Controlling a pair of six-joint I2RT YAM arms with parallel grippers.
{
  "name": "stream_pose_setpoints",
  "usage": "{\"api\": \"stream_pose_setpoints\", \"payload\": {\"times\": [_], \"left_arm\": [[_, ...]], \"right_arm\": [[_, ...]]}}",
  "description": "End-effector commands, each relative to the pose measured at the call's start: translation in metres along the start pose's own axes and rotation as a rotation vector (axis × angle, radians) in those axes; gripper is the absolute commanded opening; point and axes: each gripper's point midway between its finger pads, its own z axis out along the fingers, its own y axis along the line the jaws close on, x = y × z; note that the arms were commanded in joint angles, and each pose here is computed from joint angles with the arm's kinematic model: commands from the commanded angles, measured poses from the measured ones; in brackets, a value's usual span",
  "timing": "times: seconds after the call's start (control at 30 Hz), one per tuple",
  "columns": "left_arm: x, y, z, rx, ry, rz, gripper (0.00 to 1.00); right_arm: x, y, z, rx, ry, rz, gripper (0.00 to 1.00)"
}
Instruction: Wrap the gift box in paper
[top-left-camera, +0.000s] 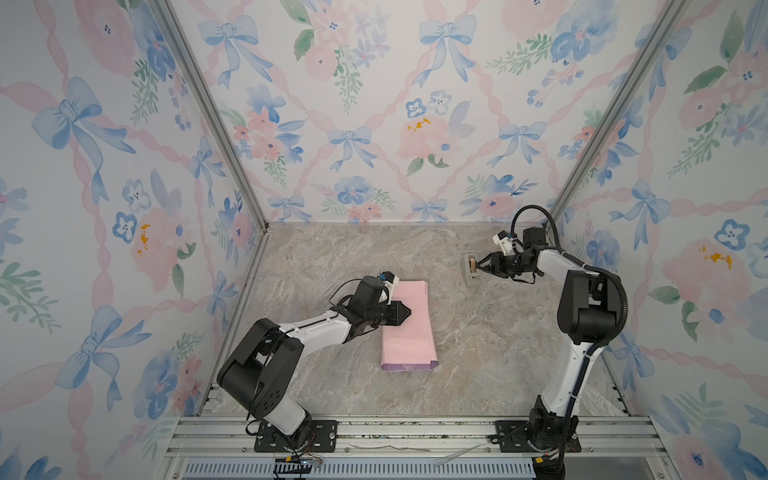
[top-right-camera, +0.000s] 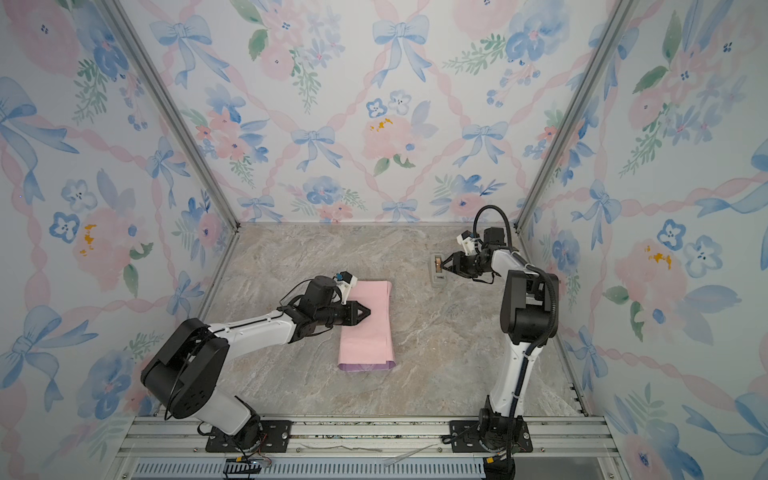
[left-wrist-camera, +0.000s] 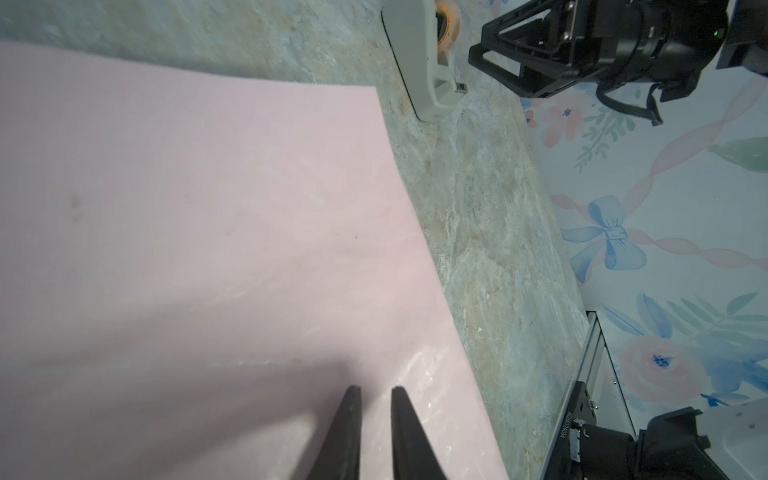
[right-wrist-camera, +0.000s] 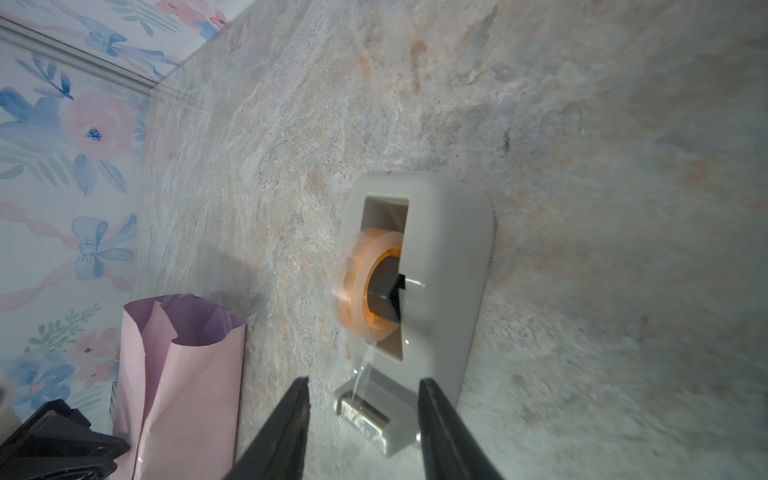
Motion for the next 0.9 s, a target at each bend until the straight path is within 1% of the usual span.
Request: {"api": "stream_pose_setpoints", "payload": {"times": [0.0,0.13,0.43,0.6,0.87], "left_arm": [[0.011,0.012,-0.001,-0.048,0.042,-0.03,0.18],[0.009,0.014,-0.001,-0.05,0.04,-0.032,0.18],[0.008,0.014,0.0,-0.049,0.043,-0.033,0.18],[0.009,0.016,0.002,-0.051,0.048,-0.036,0.18],[0.008,0.015,0.002,-0.047,0.047,-0.033,0.17]], "right_arm": [[-0.004,0.01,0.003,-0.086,0.012,-0.014,0.44],[-0.001,0.006,0.008,-0.1,0.025,-0.001,0.43],[0.017,-0.001,0.015,-0.096,0.097,0.018,0.43],[0.029,0.0,0.018,-0.119,0.143,0.021,0.42],[0.031,0.004,0.025,-0.173,0.171,0.043,0.4]]}}
